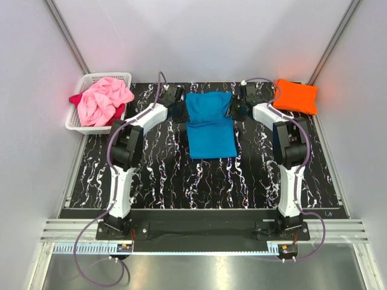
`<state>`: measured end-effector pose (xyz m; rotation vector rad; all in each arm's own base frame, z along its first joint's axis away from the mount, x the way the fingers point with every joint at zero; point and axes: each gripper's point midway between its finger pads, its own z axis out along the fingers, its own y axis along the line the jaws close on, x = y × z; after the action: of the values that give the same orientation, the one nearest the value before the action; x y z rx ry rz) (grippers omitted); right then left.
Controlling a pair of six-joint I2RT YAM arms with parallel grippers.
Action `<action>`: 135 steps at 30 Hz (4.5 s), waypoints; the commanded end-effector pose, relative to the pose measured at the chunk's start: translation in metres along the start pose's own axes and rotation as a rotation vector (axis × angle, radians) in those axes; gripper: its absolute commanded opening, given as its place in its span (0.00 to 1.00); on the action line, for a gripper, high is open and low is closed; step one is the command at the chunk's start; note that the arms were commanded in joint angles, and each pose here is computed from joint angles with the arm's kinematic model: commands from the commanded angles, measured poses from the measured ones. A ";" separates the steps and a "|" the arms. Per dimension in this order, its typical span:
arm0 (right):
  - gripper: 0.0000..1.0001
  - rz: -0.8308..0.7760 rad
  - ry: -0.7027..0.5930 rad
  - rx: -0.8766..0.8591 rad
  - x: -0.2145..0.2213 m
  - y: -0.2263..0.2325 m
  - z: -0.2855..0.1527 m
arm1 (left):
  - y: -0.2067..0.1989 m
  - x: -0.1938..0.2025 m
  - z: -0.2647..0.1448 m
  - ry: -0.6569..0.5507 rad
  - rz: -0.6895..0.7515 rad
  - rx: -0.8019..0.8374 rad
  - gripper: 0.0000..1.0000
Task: Fold and stack the t-shirts
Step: Fold the tshirt
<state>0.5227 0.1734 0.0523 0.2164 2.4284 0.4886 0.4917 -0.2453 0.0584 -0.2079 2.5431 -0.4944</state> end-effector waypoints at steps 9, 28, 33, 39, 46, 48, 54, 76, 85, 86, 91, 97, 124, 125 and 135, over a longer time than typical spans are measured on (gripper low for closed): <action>0.53 -0.003 -0.155 -0.008 -0.059 -0.002 -0.034 | 0.019 -0.072 -0.076 -0.472 -0.074 0.007 0.33; 0.60 0.140 0.108 -0.170 0.102 -0.010 -0.114 | 0.002 0.129 -0.104 0.110 -0.271 0.391 0.41; 0.59 0.178 0.156 -0.236 0.128 -0.007 -0.111 | -0.010 0.136 -0.102 0.138 -0.264 0.463 0.41; 0.57 0.181 0.174 -0.228 0.140 -0.013 -0.107 | -0.015 0.134 -0.086 0.158 -0.294 0.493 0.41; 0.57 0.182 0.167 -0.198 0.139 -0.019 -0.099 | -0.005 0.143 -0.062 0.192 -0.324 0.453 0.41; 0.56 0.182 0.166 -0.193 0.139 -0.020 -0.098 | -0.004 0.145 -0.058 0.195 -0.325 0.445 0.41; 0.52 0.187 0.182 -0.177 0.145 -0.025 -0.091 | 0.000 0.150 -0.047 0.209 -0.334 0.432 0.41; 0.00 0.185 0.217 -0.219 0.184 0.001 -0.169 | 0.033 0.186 -0.096 0.206 -0.214 0.238 0.00; 0.00 0.149 0.230 -0.223 0.233 0.023 -0.216 | 0.031 0.199 -0.171 0.096 -0.132 0.262 0.00; 0.00 0.162 0.242 -0.210 0.239 0.022 -0.220 | 0.033 0.207 -0.177 0.110 -0.121 0.250 0.00; 0.00 0.165 0.214 -0.200 0.247 0.014 -0.245 | 0.028 0.209 -0.205 0.066 -0.104 0.273 0.00; 0.00 0.128 0.104 -0.171 0.220 0.012 -0.269 | 0.023 0.199 -0.215 0.034 -0.091 0.258 0.00; 0.00 -0.074 -0.193 0.019 -0.010 0.024 -0.128 | 0.000 0.031 -0.136 -0.144 -0.085 -0.040 0.00; 0.00 -0.077 -0.193 0.013 -0.018 0.026 -0.117 | 0.005 0.029 -0.126 -0.129 -0.088 -0.059 0.00; 0.00 -0.118 -0.166 -0.084 -0.051 0.047 -0.052 | 0.021 -0.026 -0.110 -0.192 -0.125 -0.121 0.00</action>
<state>0.4975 0.1939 0.1141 0.1110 2.3400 0.5104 0.4376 -0.2114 0.1323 -0.4159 2.4395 -0.4572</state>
